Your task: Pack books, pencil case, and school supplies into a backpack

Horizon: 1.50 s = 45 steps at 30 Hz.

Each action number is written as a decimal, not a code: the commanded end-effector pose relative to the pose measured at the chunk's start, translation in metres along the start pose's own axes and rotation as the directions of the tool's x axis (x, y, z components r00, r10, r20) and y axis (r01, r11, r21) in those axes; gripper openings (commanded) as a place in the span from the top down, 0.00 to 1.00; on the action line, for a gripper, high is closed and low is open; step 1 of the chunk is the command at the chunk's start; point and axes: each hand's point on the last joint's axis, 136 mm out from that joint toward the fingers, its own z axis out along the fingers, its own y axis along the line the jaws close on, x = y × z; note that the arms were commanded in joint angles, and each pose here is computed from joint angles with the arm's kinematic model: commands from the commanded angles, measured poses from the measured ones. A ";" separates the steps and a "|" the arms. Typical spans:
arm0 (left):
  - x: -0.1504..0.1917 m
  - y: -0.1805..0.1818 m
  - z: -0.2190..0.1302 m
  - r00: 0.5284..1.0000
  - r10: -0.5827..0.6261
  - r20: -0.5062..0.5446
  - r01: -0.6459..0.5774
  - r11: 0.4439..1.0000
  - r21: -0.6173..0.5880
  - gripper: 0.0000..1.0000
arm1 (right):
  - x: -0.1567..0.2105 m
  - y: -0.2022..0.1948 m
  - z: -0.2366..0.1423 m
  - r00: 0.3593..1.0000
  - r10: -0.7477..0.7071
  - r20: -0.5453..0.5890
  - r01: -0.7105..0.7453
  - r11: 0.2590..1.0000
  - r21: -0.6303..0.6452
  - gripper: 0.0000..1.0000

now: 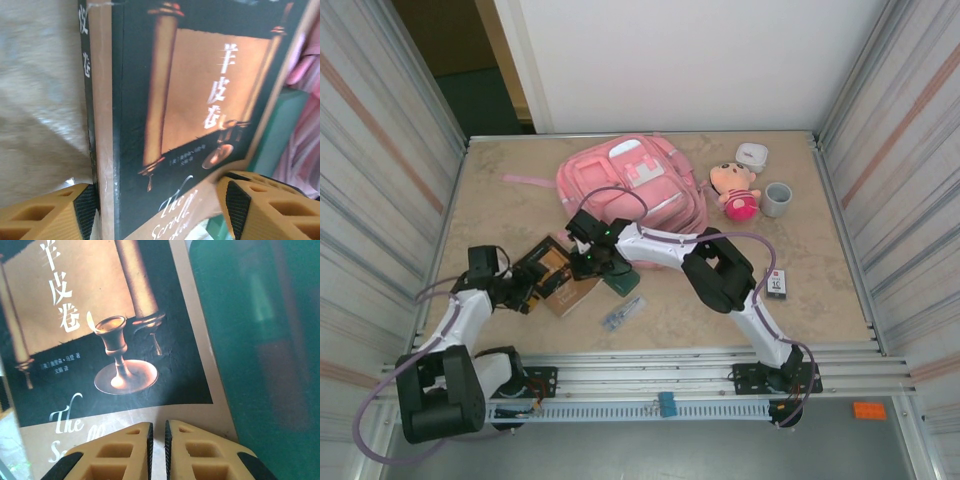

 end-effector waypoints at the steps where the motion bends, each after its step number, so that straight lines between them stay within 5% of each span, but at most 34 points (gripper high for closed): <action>1: -0.008 -0.069 -0.021 0.995 0.098 0.031 -0.102 0.971 0.216 0.29 | 0.039 -0.030 0.027 0.990 0.059 -0.126 -0.048 0.995 0.092 0.85; 13: 0.009 -0.046 0.018 0.993 0.103 -0.056 -0.092 0.980 0.175 0.32 | 0.036 -0.027 0.026 0.990 0.066 -0.125 -0.058 0.996 0.071 0.87; 21: 0.015 -0.054 0.028 0.986 0.145 -0.077 -0.133 0.980 0.147 0.55 | 0.033 -0.022 0.022 0.991 0.067 -0.114 -0.061 0.997 0.052 0.87; 30: -0.001 -0.012 -0.027 0.954 0.300 0.029 -0.285 0.930 -0.231 0.91 | 0.004 0.013 -0.026 0.999 0.054 0.006 -0.053 0.997 -0.063 0.80; 34: -0.007 -0.011 -0.059 0.922 0.382 0.066 -0.344 0.885 -0.315 0.98 | -0.014 0.037 -0.070 0.991 0.082 0.109 -0.061 0.981 -0.186 0.73; 39: -0.010 -0.056 -0.091 0.848 0.518 0.114 -0.482 0.842 -0.242 1.00 | -0.027 0.046 -0.139 0.962 0.090 0.260 -0.029 0.973 -0.230 0.66; 45: 0.013 -0.162 -0.118 0.716 0.673 0.188 -0.694 0.715 0.082 1.00 | -0.029 0.021 -0.223 0.888 0.087 0.452 0.003 0.981 -0.195 0.54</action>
